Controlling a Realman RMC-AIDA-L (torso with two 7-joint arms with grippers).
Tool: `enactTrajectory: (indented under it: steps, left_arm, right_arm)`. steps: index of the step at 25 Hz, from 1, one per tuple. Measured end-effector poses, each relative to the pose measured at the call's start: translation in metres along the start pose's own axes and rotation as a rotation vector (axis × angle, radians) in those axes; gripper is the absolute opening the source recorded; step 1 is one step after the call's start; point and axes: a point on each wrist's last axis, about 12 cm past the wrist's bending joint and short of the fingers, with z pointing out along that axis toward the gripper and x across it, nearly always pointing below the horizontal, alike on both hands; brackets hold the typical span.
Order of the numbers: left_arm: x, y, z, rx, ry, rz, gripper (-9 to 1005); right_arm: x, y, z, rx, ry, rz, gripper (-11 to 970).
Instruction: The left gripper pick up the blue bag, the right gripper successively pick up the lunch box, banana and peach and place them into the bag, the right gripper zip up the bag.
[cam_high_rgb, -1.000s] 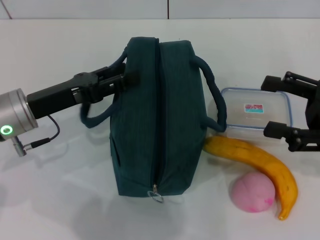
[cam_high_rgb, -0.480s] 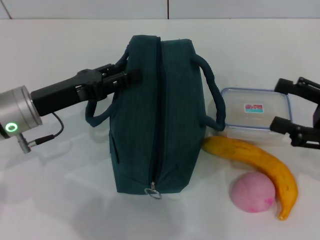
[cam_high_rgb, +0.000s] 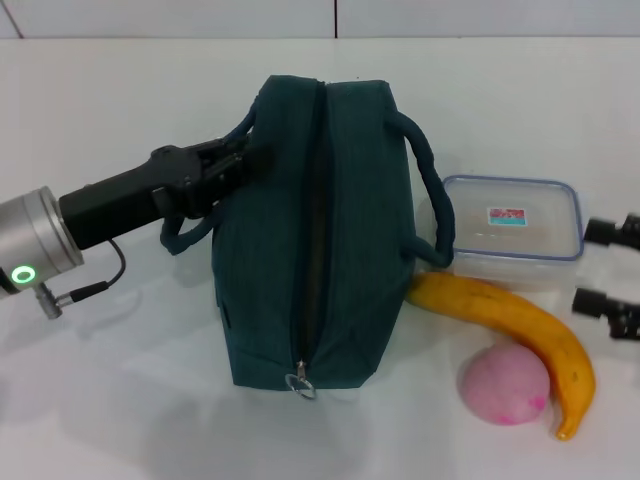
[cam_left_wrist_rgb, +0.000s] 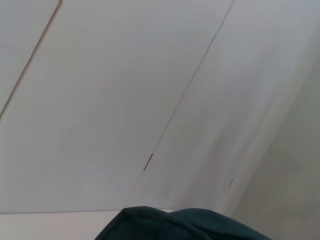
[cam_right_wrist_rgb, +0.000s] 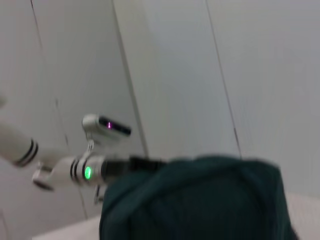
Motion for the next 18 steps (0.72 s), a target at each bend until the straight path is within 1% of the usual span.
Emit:
enactTrajectory:
  steps: [4, 8, 10, 15, 18]
  left_arm:
    - [0.004, -0.003, 0.005, 0.018, -0.008, 0.011, 271]
    - [0.006, -0.004, 0.007, 0.030, -0.009, 0.022, 196]
    - [0.006, -0.004, 0.007, 0.029, -0.012, 0.023, 154]
    - [0.005, -0.004, 0.007, 0.029, -0.014, 0.023, 39]
    - [0.005, -0.004, 0.008, 0.031, -0.014, 0.024, 39]
  right_arm:
    - [0.010, 0.001, 0.000, -0.008, 0.091, 0.014, 789]
    - [0.019, -0.003, 0.003, 0.022, 0.151, 0.034, 786]
    - [0.021, -0.005, 0.005, 0.029, 0.180, 0.054, 785]
    - [0.021, -0.018, 0.017, 0.058, 0.232, 0.094, 781]
    - [0.018, -0.023, 0.023, 0.067, 0.243, 0.105, 779]
